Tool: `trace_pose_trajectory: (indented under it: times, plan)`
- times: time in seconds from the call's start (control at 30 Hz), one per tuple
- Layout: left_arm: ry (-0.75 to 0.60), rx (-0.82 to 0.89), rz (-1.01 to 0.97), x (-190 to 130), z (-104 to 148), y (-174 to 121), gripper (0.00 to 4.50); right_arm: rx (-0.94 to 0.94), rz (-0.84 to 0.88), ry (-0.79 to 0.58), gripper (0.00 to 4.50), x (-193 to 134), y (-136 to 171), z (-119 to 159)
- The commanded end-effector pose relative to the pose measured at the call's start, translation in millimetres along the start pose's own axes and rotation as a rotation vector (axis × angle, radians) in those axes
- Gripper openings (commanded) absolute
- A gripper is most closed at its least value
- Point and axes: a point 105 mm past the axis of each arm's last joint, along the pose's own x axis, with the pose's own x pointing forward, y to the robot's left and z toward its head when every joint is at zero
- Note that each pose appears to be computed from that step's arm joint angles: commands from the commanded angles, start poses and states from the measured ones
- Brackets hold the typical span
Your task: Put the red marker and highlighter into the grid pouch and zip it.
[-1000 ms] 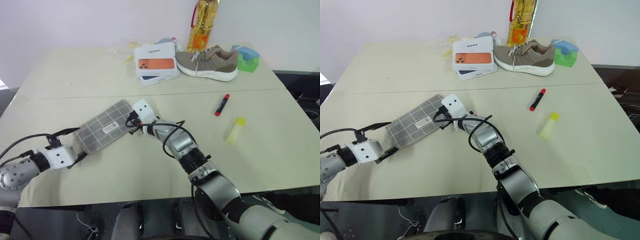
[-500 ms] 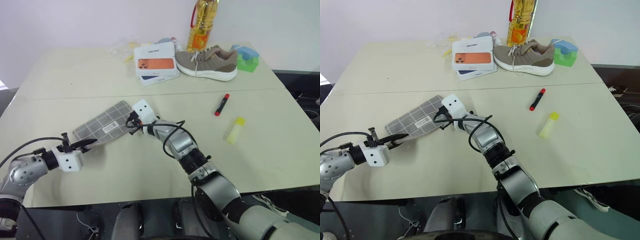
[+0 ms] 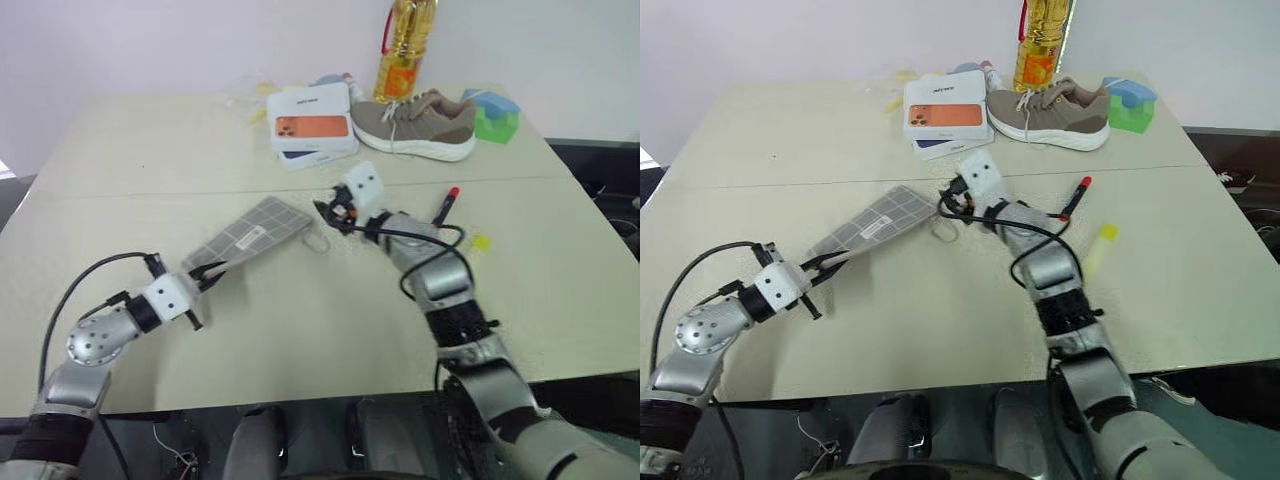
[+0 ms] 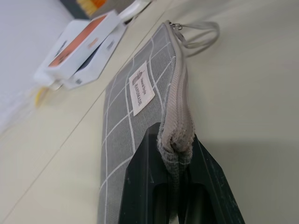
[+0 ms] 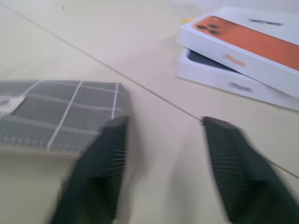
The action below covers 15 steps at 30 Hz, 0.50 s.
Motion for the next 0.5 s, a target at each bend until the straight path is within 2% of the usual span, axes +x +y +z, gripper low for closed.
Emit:
trace_pose_trajectory:
  times: [0.03, 0.17, 0.43, 0.5]
  plan:
    - [-0.042, -0.029, 0.035, 8.9, 12.4, -0.9, 0.0, 0.036, 0.077, -0.014, 4.47, -16.1, 9.9, 8.1]
    - [-0.074, -0.068, 0.037, 18.0, 18.3, -8.8, 0.0, 0.068, 0.094, 0.066, 4.47, -20.9, 19.0, -10.2]
    - [-0.095, -0.073, 0.017, 20.3, 20.5, -14.3, 0.0, 0.145, 0.053, 0.084, 4.47, -10.7, 18.8, -15.3]
    - [-0.099, -0.073, 0.012, 20.5, 21.0, -15.4, 0.0, 0.167, 0.03, 0.078, 3.97, -7.4, 14.9, -14.9]
